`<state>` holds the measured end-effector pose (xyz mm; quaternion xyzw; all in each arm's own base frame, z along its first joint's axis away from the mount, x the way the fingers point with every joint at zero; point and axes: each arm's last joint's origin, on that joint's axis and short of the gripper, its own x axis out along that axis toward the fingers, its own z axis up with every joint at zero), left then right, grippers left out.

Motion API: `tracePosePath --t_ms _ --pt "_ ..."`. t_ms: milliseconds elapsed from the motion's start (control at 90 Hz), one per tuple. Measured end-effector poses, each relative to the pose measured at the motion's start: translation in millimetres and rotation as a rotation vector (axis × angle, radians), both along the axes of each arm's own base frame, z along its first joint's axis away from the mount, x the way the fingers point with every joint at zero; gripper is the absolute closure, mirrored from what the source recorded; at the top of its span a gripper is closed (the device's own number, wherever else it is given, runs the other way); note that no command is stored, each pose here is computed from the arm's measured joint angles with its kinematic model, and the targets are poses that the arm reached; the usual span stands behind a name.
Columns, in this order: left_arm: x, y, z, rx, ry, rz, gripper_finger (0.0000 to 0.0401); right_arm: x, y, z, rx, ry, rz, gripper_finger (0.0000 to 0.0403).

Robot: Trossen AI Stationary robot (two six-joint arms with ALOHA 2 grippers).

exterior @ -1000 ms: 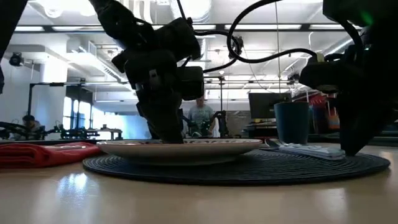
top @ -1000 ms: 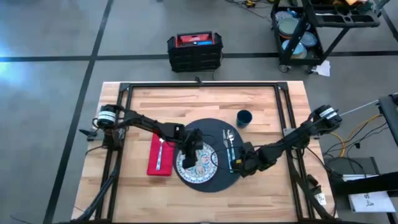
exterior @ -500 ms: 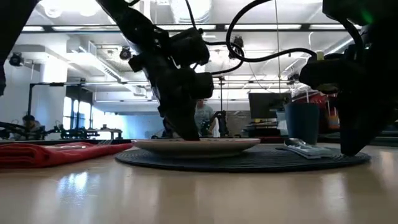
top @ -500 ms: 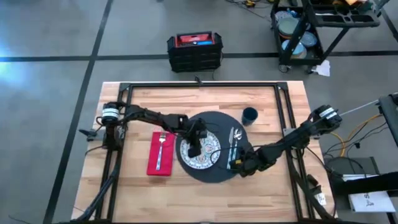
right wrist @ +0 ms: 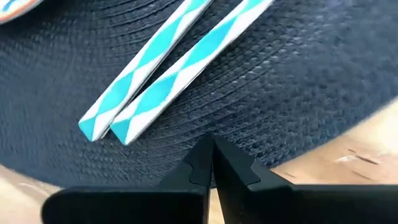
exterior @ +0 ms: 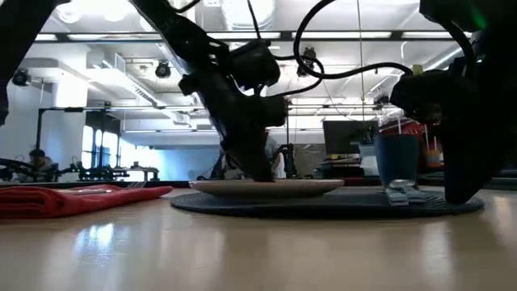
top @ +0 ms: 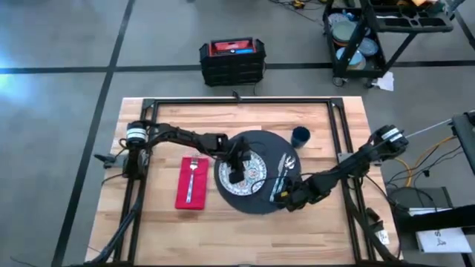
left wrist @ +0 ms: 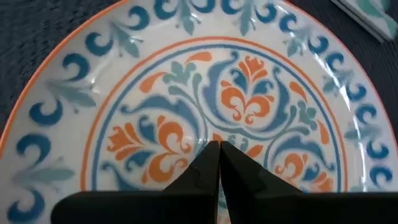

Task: Set table place
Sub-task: Adjust the black placemat

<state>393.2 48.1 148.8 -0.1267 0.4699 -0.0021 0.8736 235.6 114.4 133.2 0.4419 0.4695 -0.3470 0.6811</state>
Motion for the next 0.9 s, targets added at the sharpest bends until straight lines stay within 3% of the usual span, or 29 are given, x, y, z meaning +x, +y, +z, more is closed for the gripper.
tracePosePath --t_ms 189,400,511,589,689,900 --pt "-14.3 -0.3 13.6 -0.021 0.104 0.013 0.0401 -1.0 2.2 2.3 -0.008 -0.041 -0.053 0.0403" --pt "-32.3 -5.3 42.5 0.023 0.042 0.005 0.0401 0.4 2.3 5.5 -0.033 -0.06 -0.062 0.0403" --pt "-43.1 -4.4 56.3 0.12 0.02 0.018 0.0401 6.5 4.2 13.8 -0.05 -0.108 -0.076 0.0403" --pt "-50.6 1.6 60.1 0.248 0.024 0.03 0.0401 12.3 7.6 21.9 -0.056 -0.15 -0.086 0.0403" --pt "-54.2 25.0 63.6 0.328 -0.002 0.026 0.0401 20.7 13.8 32.9 -0.071 -0.217 -0.107 0.0403" --pt "-59.2 96.4 45.6 0.202 0.0 0.068 0.0401 28.4 22.4 42.4 -0.104 -0.288 -0.166 0.0403"
